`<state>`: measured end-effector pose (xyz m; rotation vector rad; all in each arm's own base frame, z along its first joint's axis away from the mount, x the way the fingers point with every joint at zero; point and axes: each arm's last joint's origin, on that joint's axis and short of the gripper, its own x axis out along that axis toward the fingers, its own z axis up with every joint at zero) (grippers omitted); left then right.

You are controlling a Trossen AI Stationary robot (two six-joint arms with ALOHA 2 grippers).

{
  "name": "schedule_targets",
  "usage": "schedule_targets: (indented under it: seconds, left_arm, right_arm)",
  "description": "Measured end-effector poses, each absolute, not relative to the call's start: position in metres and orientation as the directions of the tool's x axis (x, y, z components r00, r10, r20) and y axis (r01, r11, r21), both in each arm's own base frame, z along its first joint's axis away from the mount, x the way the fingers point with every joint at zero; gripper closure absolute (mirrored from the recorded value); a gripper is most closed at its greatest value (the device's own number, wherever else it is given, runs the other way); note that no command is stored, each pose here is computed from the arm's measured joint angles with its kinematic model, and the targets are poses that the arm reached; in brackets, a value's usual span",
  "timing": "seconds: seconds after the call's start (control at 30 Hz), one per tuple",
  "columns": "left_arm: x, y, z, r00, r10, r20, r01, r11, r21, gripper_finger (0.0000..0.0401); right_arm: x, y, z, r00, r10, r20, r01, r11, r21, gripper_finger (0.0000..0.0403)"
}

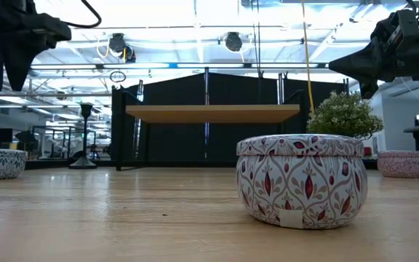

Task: Pick & Place candle stick holders
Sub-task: Put the left blue scented candle on the shelf

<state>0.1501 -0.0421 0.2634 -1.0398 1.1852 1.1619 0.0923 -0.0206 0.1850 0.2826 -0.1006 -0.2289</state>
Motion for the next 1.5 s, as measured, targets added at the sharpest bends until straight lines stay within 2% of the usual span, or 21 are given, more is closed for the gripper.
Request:
schedule_targets:
  seconds: [0.2, 0.3, 0.5, 0.7, 0.77, 1.0, 1.17, 1.5]
  left_arm:
    - [0.156, -0.04, 0.259, -0.013, 0.111, -0.994, -0.996, 0.092, 0.023, 0.0241]
    - [0.158, -0.041, 0.257, -0.031, 0.106, -0.994, -0.995, 0.09, 0.041, 0.0221]
    - [0.164, -0.043, 0.251, -0.078, 0.101, -0.992, -0.993, 0.08, 0.086, 0.0132]
    - [0.168, -0.045, 0.231, -0.196, 0.091, -0.976, -0.98, -0.042, 0.192, 0.0026]
    - [0.168, -0.046, 0.226, -0.222, 0.084, -0.971, -0.975, -0.046, 0.219, 0.0008]
    - [0.172, -0.047, 0.222, -0.215, 0.095, -0.972, -0.974, 0.057, 0.221, 0.0042]
    - [0.172, -0.045, 0.222, -0.196, 0.15, -0.969, -0.977, 0.054, 0.206, 0.0057]
    - [0.175, -0.044, 0.222, -0.16, 0.196, -0.967, -0.983, 0.056, 0.175, 0.0059]
  right_arm:
    - [0.092, -0.021, 0.185, 0.969, -0.238, 0.066, 0.209, 0.935, 0.287, 0.0403]
    - [0.092, -0.021, 0.185, 0.969, -0.237, 0.066, 0.209, 0.935, 0.287, 0.0403]
    - [0.092, -0.021, 0.185, 0.969, -0.238, 0.066, 0.21, 0.935, 0.287, 0.0403]
    - [0.092, -0.021, 0.185, 0.969, -0.237, 0.066, 0.207, 0.931, 0.3, 0.0403]
    - [0.092, -0.021, 0.185, 0.969, -0.237, 0.066, 0.207, 0.931, 0.3, 0.0403]
    - [0.092, -0.021, 0.185, 0.969, -0.237, 0.066, 0.207, 0.931, 0.299, 0.0403]
    - [0.092, -0.021, 0.185, 0.969, -0.237, 0.067, 0.207, 0.931, 0.299, 0.0403]
    - [0.092, -0.021, 0.185, 0.969, -0.237, 0.066, 0.207, 0.931, 0.299, 0.0403]
